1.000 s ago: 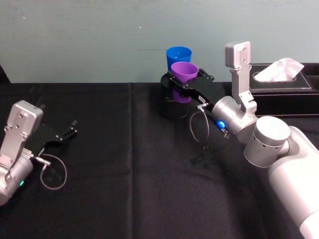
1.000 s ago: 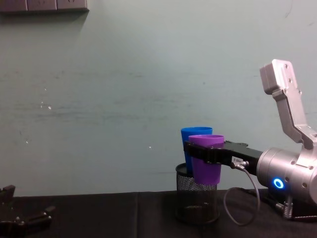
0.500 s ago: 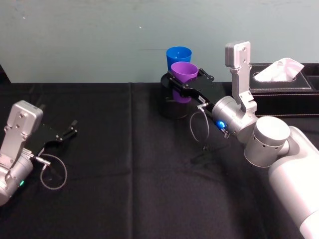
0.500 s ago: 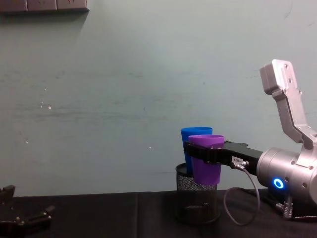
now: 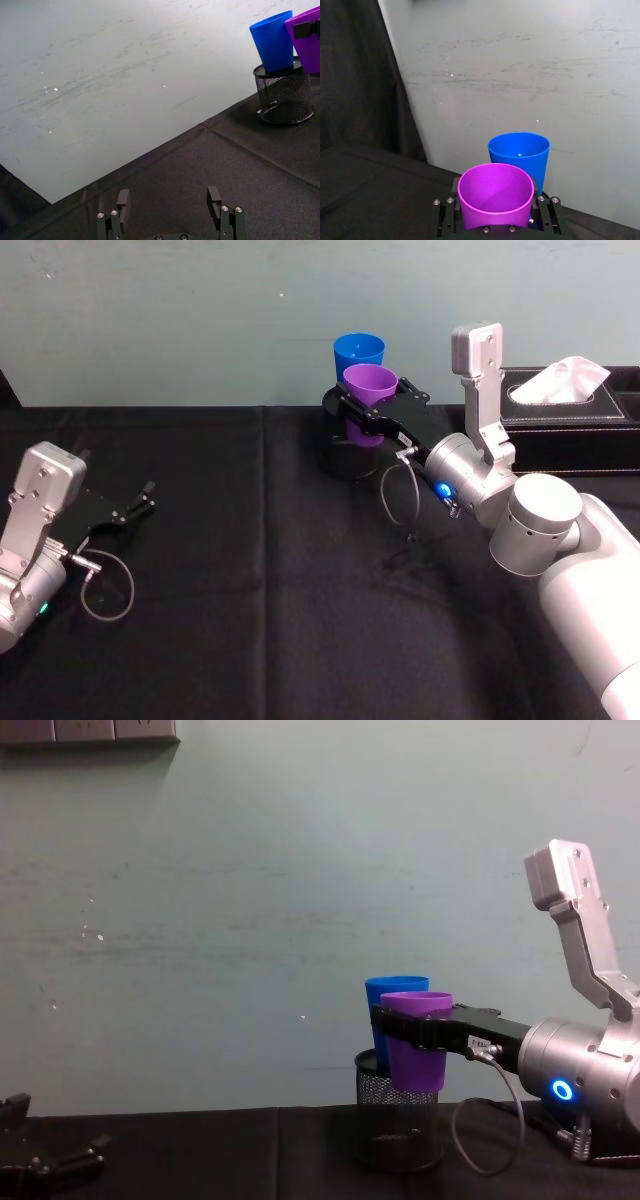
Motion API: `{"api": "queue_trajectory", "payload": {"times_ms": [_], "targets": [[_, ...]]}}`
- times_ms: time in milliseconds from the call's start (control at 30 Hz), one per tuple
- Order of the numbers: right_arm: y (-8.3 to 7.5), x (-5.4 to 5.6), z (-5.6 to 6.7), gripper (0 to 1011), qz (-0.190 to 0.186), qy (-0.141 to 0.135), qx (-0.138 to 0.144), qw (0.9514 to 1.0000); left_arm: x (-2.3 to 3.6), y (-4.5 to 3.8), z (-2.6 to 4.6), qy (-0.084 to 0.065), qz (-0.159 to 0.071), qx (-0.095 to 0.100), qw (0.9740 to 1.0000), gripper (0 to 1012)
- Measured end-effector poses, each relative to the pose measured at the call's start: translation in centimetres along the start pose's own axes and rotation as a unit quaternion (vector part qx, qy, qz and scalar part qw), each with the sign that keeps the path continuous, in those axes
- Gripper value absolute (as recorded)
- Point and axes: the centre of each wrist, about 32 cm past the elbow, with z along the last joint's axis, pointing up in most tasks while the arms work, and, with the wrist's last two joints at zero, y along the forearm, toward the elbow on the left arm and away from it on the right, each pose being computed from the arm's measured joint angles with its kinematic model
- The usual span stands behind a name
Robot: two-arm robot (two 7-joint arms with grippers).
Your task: Pick up one cup with a gripper and tap it against the other cup.
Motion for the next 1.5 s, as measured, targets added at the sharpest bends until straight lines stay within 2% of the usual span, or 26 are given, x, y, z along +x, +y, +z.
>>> {"api": "queue_trajectory", "payload": {"times_ms": [300,567,667,700,800,933,1033,1133,1233,1333,1367,1433,1500], "targets": [[-0.2,-0.1,-0.1,743,0.0,0.0,0.001,1.0,0.0,0.0,0.0,0.0,0.0,0.0,1.0,1000],[-2.8,-0.8,0.0,743,-0.008,-0.004,0.012,0.9999,0.0,0.0,0.0,0.0,0.0,0.0,1.0,1000],[-4.6,-1.5,0.0,743,-0.01,-0.003,0.014,0.9998,0.0,0.0,0.0,0.0,0.0,0.0,1.0,1000],[-4.6,-1.5,0.0,743,-0.01,-0.003,0.014,0.9998,0.0,0.0,0.0,0.0,0.0,0.0,1.0,1000],[-6.6,-2.4,-0.3,743,-0.009,-0.002,0.01,0.9999,0.0,0.0,0.0,0.0,0.0,0.0,1.0,1000],[-8.0,-3.0,-0.6,743,-0.008,-0.001,0.005,1.0,0.0,0.0,0.0,0.0,0.0,0.0,1.0,1000],[-9.3,-3.5,-1.2,743,-0.005,-0.001,-0.003,1.0,0.0,0.0,0.0,0.0,0.0,0.0,1.0,1000],[-10.3,-4.0,-2.6,743,-0.003,-0.016,-0.001,0.9999,0.0,0.0,0.0,0.0,0.0,0.0,1.0,1000],[-10.6,-4.2,-4.2,743,-0.005,-0.035,0.006,0.9994,0.0,0.0,0.0,0.0,0.0,0.0,1.0,1000],[-10.7,-4.2,-5.8,743,-0.006,-0.042,0.005,0.9991,0.0,0.0,0.0,0.0,0.0,0.0,1.0,1000],[-10.7,-4.2,-5.8,743,-0.006,-0.042,0.005,0.9991,0.0,0.0,0.0,0.0,0.0,0.0,1.0,1000],[-10.7,-4.2,-7.0,743,-0.005,-0.04,0.004,0.9992,0.0,0.0,0.0,0.0,0.0,0.0,1.0,1000],[-10.7,-4.2,-7.4,743,-0.006,-0.037,0.002,0.9993,0.0,0.0,0.0,0.0,0.0,0.0,1.0,1000]]}}
